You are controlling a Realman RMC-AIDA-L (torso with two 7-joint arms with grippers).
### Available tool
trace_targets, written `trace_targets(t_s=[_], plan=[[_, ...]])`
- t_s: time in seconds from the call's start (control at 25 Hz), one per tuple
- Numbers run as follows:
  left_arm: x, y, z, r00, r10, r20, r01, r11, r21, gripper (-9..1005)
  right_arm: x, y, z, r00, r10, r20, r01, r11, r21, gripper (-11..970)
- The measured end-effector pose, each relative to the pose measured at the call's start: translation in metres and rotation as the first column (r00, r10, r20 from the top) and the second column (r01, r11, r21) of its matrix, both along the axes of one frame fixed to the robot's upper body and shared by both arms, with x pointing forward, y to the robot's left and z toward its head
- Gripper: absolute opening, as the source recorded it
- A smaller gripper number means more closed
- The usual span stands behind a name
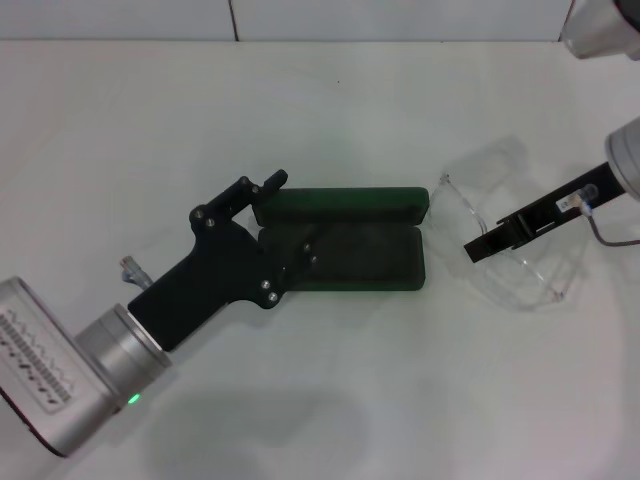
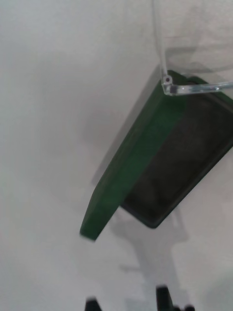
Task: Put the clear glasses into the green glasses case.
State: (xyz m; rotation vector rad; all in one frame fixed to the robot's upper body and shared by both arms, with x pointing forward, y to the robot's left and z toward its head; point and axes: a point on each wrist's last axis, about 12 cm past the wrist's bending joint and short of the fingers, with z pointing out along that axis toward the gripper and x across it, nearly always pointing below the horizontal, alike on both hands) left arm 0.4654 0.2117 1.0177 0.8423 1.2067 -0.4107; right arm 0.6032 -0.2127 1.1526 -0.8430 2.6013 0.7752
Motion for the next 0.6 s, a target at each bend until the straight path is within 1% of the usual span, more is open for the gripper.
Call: trace_targets(t_s=[0.08, 0.16, 0.32, 0.4, 0.56, 0.6], plan=[[-0.002, -0.005, -0.001, 1.0, 0.027, 0.006, -0.027, 1.0, -0.001, 586, -0.003, -0.006, 0.0, 0.999, 0.022, 0.038, -0.023, 0.999, 0.025, 196], [-0.003, -0.009, -0.002, 0.998, 0.058, -0.009, -0.059, 0.998, -0.021, 585, -0.006, -0.014, -0.002, 0.996, 0.043, 0.083, -0.048, 0.997, 0.058, 175], [-0.004, -0.009, -0.003, 0.994, 0.104, -0.033, -0.106, 0.993, -0.055, 584, -0.016, -0.027, -0.007, 0.983, 0.08, 0.167, -0.102, 0.986, 0.129, 138], [-0.004, -0.008, -0.003, 0.992, 0.121, -0.044, -0.124, 0.99, -0.067, 583, -0.022, -0.032, -0.011, 0.974, 0.098, 0.204, -0.129, 0.981, 0.143, 120], [-0.005, -0.007, -0.006, 0.988, 0.138, -0.064, -0.142, 0.988, -0.061, 583, -0.039, -0.047, -0.021, 0.941, 0.125, 0.316, -0.191, 0.964, 0.186, 118], [-0.005, -0.007, -0.007, 0.988, 0.138, -0.073, -0.143, 0.988, -0.059, 583, -0.043, -0.049, -0.022, 0.925, 0.128, 0.357, -0.211, 0.956, 0.203, 117]])
